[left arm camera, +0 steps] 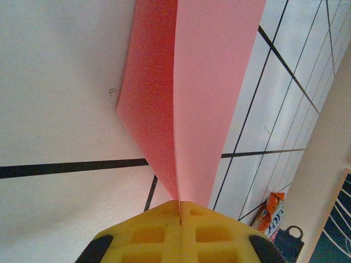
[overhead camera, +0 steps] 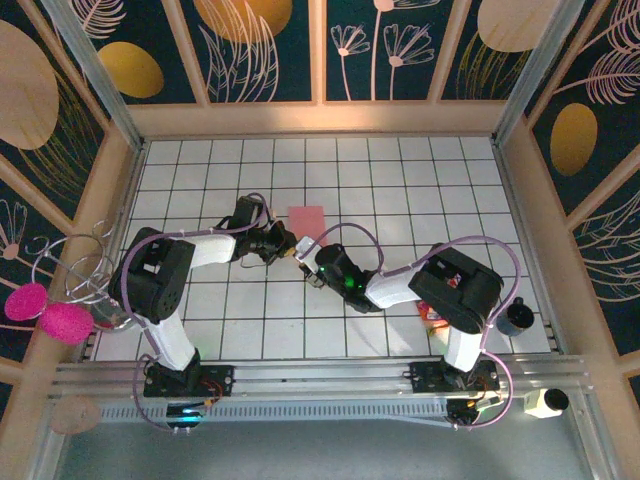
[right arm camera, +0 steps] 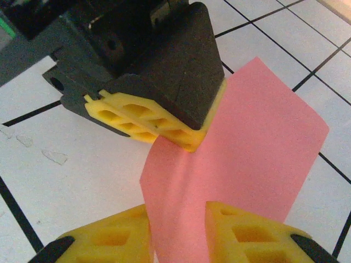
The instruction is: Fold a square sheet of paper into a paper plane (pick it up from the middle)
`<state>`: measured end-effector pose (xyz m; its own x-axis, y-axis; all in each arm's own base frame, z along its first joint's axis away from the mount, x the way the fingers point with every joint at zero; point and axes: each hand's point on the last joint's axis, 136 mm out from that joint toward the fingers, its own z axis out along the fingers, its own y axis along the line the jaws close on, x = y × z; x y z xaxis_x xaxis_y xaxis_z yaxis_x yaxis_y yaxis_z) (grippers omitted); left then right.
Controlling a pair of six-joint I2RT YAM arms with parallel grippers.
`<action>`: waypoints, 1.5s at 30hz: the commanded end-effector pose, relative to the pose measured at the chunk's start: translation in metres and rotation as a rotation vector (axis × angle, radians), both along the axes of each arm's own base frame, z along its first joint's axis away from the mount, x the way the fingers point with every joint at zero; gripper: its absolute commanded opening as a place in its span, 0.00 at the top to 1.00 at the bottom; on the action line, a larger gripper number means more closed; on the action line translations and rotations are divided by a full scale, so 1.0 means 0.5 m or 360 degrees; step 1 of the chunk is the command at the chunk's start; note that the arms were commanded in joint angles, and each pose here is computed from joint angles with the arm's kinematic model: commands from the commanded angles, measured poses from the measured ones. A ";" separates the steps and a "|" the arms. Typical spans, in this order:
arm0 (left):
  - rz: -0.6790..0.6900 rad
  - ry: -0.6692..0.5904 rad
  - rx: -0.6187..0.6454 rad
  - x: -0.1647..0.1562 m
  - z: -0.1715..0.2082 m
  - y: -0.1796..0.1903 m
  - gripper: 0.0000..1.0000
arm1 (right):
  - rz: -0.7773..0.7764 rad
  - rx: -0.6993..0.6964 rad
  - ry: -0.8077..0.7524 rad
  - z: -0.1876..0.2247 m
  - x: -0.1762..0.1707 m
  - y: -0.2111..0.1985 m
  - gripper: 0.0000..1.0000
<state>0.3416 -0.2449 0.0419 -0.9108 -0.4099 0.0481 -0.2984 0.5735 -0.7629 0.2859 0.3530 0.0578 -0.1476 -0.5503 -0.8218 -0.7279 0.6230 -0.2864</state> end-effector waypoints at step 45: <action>-0.0279 -0.0075 0.0564 0.062 -0.088 0.031 0.83 | 0.0173 0.0458 0.0904 -0.001 -0.091 0.037 1.00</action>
<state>0.3817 -0.2387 0.0159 -0.9562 -0.2579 -0.1387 -0.1304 0.7991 -0.5869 0.2362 0.3681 0.0552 -0.5225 -0.3782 -0.7642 -0.8002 0.5270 0.2864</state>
